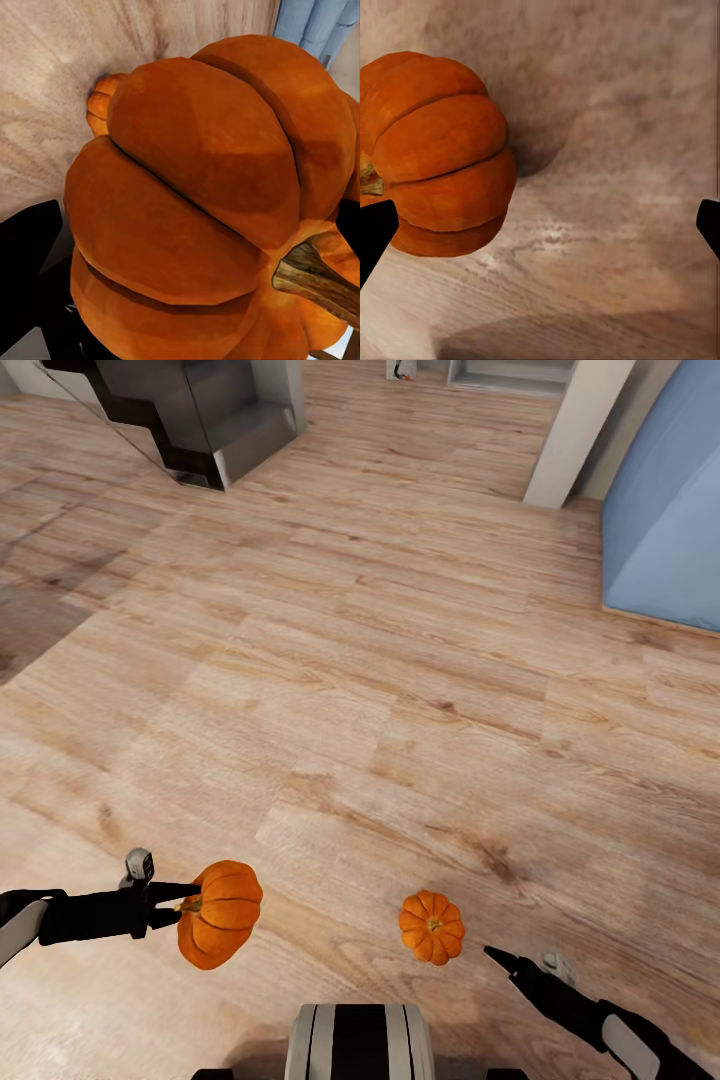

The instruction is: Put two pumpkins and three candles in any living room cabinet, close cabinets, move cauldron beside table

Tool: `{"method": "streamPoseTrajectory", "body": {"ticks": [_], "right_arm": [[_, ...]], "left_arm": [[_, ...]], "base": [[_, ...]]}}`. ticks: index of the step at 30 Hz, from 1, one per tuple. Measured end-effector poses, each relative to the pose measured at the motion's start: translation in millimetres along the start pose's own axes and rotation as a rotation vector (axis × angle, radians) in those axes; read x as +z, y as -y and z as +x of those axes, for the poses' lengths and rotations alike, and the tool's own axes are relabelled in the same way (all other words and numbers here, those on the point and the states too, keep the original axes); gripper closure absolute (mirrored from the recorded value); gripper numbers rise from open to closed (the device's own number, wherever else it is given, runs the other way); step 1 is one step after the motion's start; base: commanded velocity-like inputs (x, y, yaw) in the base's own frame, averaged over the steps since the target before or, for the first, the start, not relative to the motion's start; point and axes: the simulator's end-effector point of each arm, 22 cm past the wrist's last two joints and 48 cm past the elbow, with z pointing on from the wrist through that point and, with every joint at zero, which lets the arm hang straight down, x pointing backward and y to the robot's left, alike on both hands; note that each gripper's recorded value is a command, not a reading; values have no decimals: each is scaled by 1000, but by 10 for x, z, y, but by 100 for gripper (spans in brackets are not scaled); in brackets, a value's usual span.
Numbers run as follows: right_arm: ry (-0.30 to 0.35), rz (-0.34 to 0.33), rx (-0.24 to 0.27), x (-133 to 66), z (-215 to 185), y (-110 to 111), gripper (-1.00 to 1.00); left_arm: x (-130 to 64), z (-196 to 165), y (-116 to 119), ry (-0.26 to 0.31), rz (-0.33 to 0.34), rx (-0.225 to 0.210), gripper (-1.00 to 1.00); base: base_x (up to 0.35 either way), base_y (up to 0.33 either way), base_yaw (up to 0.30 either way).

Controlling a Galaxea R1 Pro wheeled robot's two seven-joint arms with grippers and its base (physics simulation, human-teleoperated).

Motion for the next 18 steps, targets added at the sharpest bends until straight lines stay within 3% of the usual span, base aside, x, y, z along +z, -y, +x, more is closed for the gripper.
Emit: {"method": "streamPoseTrajectory", "body": {"ticks": [7,18], "right_arm": [[-78,19,-57,49,219,111,-100],[-91,6,-79,87,236,45,-100]], "left_arm": [[42,19,-131,-10,-7,-25,100],[47,22,-124,-11,-5,-25,100]], "base": [[0,0,0],[0,0,0]]}}
